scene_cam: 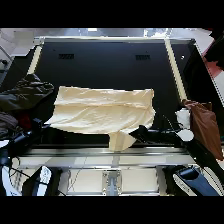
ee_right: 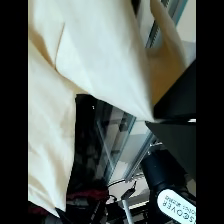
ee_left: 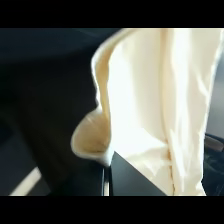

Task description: Fold the shirts.

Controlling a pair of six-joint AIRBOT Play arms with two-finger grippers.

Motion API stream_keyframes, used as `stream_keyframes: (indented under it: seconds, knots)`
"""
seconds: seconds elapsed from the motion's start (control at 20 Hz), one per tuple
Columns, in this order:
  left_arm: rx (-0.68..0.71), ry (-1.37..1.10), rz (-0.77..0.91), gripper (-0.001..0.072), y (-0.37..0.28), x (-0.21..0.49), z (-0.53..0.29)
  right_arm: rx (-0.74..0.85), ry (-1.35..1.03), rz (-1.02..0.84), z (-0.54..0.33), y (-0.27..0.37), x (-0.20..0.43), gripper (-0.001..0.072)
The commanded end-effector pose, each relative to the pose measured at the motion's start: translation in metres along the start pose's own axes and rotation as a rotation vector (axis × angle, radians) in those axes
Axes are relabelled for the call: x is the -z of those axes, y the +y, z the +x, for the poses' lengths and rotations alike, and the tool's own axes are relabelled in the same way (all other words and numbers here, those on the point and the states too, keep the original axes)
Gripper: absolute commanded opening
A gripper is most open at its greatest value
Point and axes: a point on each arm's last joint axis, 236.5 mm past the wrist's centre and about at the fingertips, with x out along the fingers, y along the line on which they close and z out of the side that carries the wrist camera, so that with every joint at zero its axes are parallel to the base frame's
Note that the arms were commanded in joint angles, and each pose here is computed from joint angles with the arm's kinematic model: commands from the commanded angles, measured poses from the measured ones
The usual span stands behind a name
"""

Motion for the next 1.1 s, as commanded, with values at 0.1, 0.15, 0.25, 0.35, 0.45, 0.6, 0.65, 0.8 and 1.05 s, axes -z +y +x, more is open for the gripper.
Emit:
stream_keyframes:
  seconds: [0.1,0.15,0.25,0.35,0.45,0.6,0.65,0.8,1.05]
  knots:
    - [0.103,-0.021,0.187,0.0007,-0.047,0.022,-0.032,0.109,0.044,-0.070,-0.029,0.004,0.020,0.0017]
    - [0.114,-0.040,0.197,0.0006,-0.052,0.022,-0.036,0.117,0.037,-0.084,-0.035,0.006,0.021,0.0017]
    - [0.136,-0.083,0.245,0.0005,-0.067,0.017,-0.047,0.147,0.024,-0.105,-0.046,0.010,0.022,0.0017]
    - [0.152,-0.110,0.332,0.0004,-0.087,0.009,-0.059,0.203,0.004,-0.128,-0.055,0.006,0.017,0.0016]
    - [0.132,-0.120,0.440,0.0003,-0.107,-0.003,-0.069,0.252,-0.039,-0.174,-0.061,0.001,0.004,0.0016]
    - [0.009,-0.059,0.594,0.0003,-0.117,-0.022,-0.064,0.348,-0.188,-0.273,-0.073,-0.001,-0.045,0.0015]
    - [0.004,-0.011,0.653,0.0003,-0.126,-0.021,-0.055,0.368,-0.240,-0.306,-0.075,0.003,-0.066,0.0015]
    - [-0.014,0.158,0.812,0.0003,-0.150,-0.005,-0.010,0.417,-0.268,-0.397,-0.061,0.008,-0.115,0.0016]
    - [-0.289,0.246,0.888,0.0003,-0.129,-0.036,0.064,0.549,-0.292,-0.378,-0.053,-0.012,-0.210,0.0015]
